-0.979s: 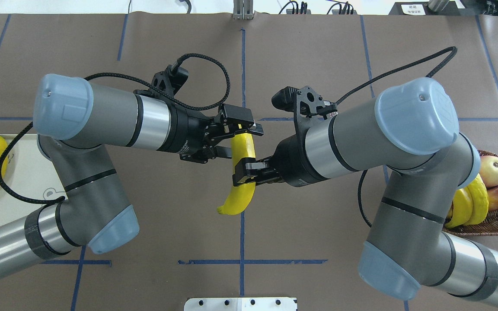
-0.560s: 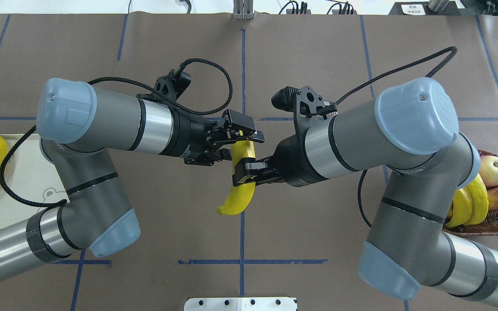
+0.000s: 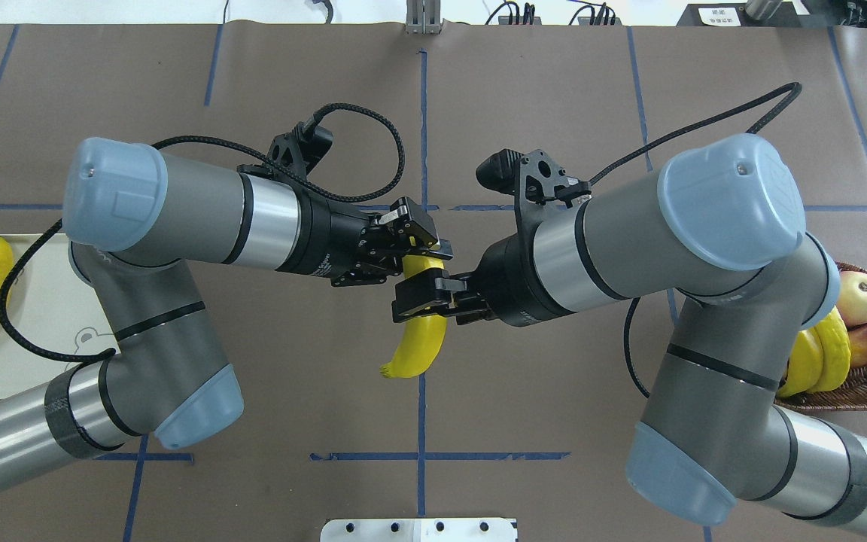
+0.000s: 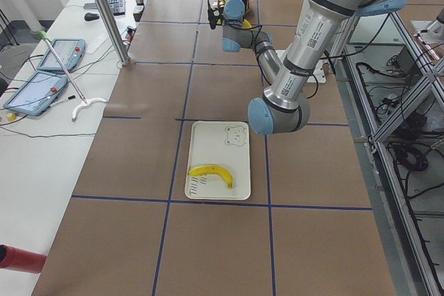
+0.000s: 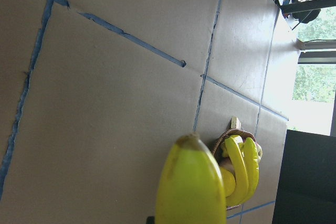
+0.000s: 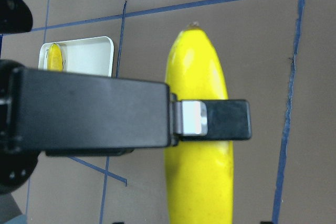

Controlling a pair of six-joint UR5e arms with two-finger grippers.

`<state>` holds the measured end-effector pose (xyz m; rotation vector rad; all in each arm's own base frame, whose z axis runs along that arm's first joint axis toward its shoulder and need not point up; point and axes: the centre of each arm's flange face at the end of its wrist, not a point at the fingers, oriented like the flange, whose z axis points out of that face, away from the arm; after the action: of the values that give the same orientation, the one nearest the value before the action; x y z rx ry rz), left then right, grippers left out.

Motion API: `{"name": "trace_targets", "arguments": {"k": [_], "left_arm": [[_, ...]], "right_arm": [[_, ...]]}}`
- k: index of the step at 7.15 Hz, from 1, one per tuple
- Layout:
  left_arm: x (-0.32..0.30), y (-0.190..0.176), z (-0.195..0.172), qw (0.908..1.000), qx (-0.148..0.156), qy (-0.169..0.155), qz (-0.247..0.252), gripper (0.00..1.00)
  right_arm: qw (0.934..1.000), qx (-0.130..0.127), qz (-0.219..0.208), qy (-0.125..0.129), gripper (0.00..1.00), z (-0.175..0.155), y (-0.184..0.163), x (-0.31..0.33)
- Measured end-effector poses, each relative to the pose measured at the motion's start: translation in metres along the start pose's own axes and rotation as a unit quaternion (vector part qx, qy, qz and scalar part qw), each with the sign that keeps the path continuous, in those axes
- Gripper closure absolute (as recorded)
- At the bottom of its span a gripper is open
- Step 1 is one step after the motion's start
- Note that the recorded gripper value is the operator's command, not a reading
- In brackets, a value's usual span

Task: Transfer all bananas from basket to plate

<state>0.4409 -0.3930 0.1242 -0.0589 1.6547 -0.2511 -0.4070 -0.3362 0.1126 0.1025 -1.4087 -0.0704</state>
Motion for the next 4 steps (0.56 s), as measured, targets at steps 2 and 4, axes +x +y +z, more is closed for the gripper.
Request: {"name": "trace_targets", "arguments": {"k": [2,4], "left_arm": [[-0.002,-0.007,-0.003,0.9999,0.007,-0.007,-0.003,1.00],[-0.021,-0.040,-0.016,0.9943,0.038,-0.094,-0.033,1.00]], "right_arm": [[0.9999,0.006,0.006,-0.009,0.00,-0.009,0.000,-0.002],[0.9996,0.024,0.010,-0.006,0.00,-0.029,-0.010,0.007]]}}
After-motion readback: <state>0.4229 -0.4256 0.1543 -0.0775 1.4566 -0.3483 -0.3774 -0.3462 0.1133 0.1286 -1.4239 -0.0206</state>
